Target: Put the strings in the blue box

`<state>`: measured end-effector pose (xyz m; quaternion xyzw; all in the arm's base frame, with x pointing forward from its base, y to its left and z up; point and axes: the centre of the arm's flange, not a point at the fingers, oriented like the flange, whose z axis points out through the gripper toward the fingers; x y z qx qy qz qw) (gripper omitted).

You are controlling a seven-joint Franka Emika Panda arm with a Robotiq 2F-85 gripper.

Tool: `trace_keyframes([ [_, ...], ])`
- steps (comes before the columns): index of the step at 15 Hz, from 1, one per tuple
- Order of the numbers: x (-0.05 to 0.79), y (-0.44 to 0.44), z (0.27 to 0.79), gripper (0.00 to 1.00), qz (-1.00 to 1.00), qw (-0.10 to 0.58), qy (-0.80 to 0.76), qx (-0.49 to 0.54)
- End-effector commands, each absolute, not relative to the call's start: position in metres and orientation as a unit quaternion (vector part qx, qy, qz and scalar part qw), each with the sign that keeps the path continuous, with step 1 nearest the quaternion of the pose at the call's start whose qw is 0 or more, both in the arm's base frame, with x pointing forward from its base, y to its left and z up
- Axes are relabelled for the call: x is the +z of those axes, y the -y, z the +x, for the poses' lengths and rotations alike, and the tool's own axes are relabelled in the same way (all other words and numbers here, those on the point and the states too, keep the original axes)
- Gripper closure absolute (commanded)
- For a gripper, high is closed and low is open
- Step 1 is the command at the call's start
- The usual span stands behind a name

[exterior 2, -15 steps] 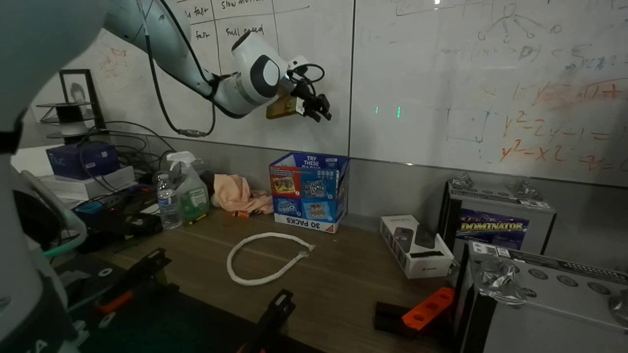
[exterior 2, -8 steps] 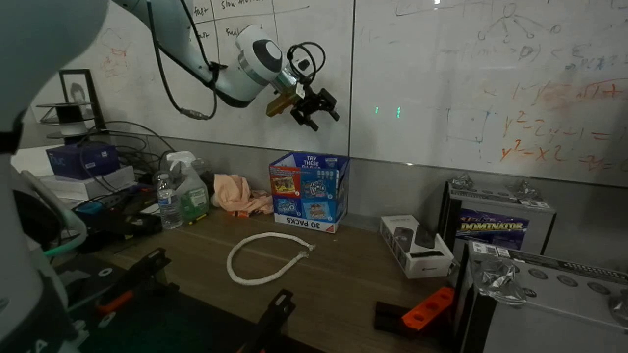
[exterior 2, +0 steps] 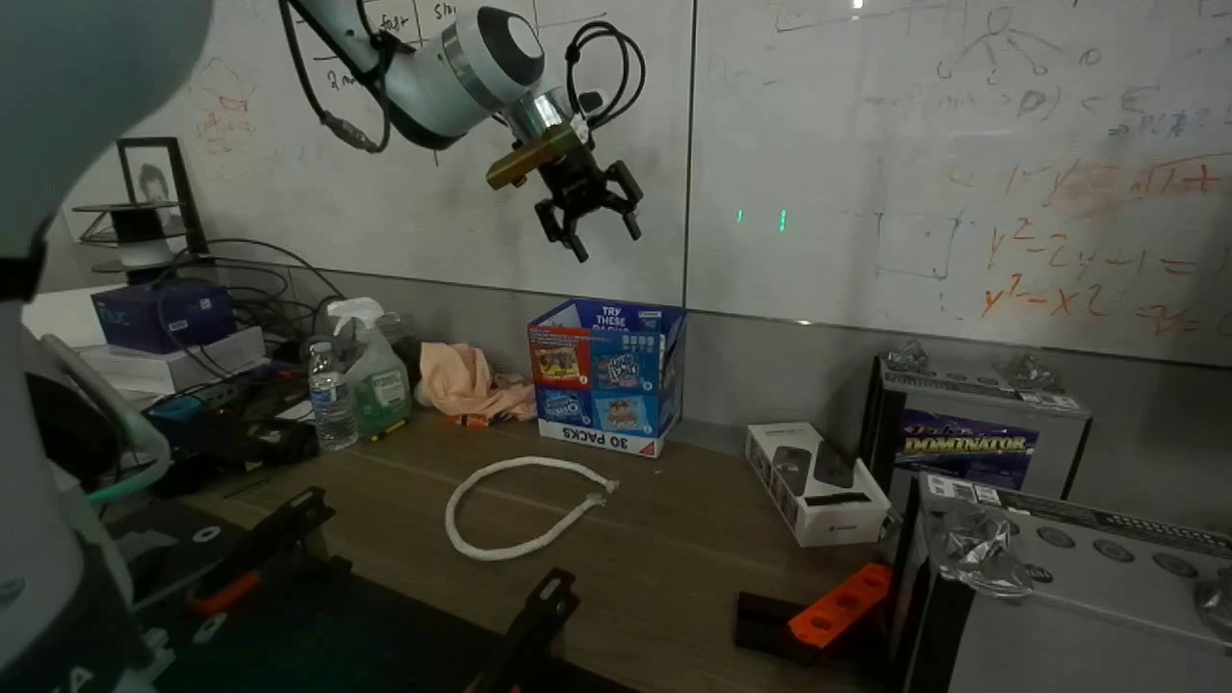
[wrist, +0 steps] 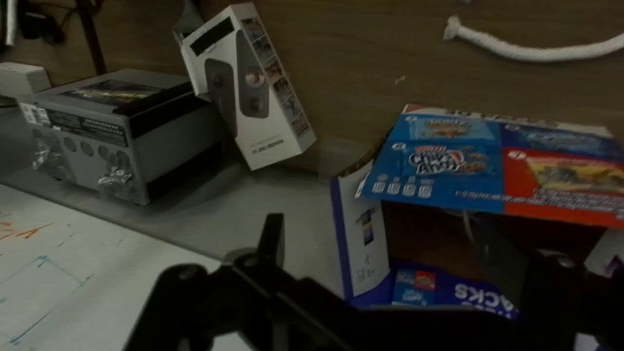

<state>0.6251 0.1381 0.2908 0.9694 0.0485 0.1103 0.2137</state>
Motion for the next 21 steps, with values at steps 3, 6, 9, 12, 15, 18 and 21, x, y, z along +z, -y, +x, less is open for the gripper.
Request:
trace_keyframes([
  [3,0.253,-0.153,0.538,0.0,0.982,0.114,-0.133,0.072],
  [6,0.209,-0.182,0.497,0.0,0.979,0.059,-0.185,0.062],
  [9,0.163,-0.204,0.459,0.0,0.975,0.018,-0.216,0.046],
  [12,0.119,-0.227,0.438,0.0,0.973,-0.003,-0.229,0.037],
  [15,0.082,-0.246,0.434,0.0,0.97,-0.016,-0.238,0.04],
  [18,0.042,-0.257,0.434,0.0,0.968,-0.013,-0.248,0.043],
  [21,0.009,-0.263,0.44,0.0,0.967,-0.01,-0.249,0.044],
])
